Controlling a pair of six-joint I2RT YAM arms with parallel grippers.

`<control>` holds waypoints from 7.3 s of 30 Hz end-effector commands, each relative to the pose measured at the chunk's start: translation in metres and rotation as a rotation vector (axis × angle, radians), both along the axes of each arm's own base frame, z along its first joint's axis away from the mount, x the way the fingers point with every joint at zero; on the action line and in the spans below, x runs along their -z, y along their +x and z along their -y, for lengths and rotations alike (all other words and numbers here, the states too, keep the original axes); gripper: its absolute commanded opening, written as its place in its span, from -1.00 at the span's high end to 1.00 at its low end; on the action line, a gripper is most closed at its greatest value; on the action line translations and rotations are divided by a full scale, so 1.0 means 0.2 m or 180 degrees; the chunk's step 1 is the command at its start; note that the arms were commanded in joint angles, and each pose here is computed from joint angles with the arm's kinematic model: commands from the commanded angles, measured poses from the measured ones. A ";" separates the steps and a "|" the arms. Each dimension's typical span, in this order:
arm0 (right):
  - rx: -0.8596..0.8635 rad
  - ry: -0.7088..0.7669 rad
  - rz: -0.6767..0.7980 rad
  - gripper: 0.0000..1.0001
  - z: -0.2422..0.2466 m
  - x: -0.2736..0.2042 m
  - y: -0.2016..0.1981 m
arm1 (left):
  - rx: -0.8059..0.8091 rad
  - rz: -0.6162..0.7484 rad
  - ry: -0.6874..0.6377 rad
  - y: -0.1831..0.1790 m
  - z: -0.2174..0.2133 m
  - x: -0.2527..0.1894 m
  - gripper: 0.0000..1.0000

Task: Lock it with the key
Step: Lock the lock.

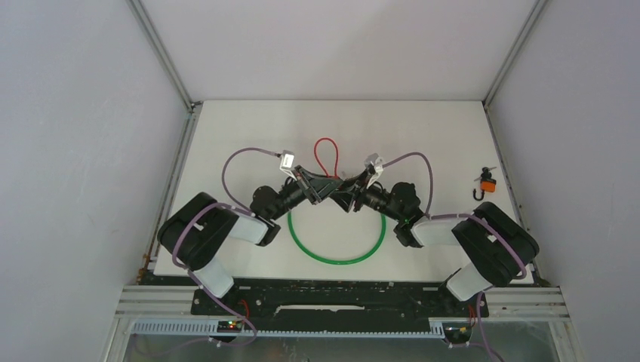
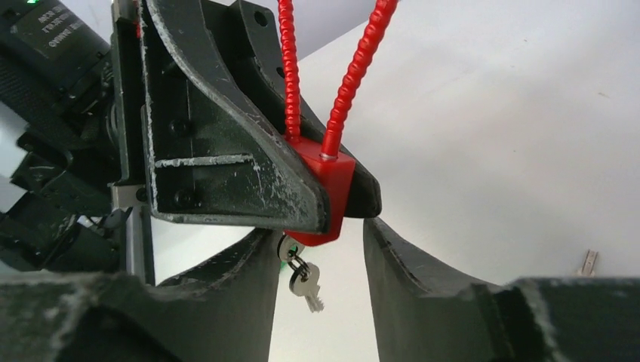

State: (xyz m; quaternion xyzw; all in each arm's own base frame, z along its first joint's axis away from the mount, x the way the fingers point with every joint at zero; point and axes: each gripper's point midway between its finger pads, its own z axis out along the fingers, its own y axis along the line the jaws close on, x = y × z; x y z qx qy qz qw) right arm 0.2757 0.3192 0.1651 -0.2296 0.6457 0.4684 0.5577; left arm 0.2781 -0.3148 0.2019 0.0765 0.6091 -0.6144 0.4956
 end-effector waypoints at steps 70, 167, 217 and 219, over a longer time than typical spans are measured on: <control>-0.0484 0.0658 0.0019 -0.26 0.04 -0.15 -0.05 | 0.0078 0.0512 -0.0249 -0.08 -0.04 -0.22 1.00; 0.0608 0.0307 0.0198 0.11 0.20 -0.52 0.04 | 0.0372 0.1430 0.0180 -0.28 0.10 -0.19 1.00; 0.0604 -0.0434 0.0689 1.00 0.16 -0.74 -0.12 | 0.0360 0.1473 0.0161 -0.28 0.07 -0.21 -0.54; 0.0504 -0.0539 0.0698 1.00 0.15 -0.75 -0.13 | 0.0373 0.1474 0.0160 -0.28 0.08 -0.21 -0.48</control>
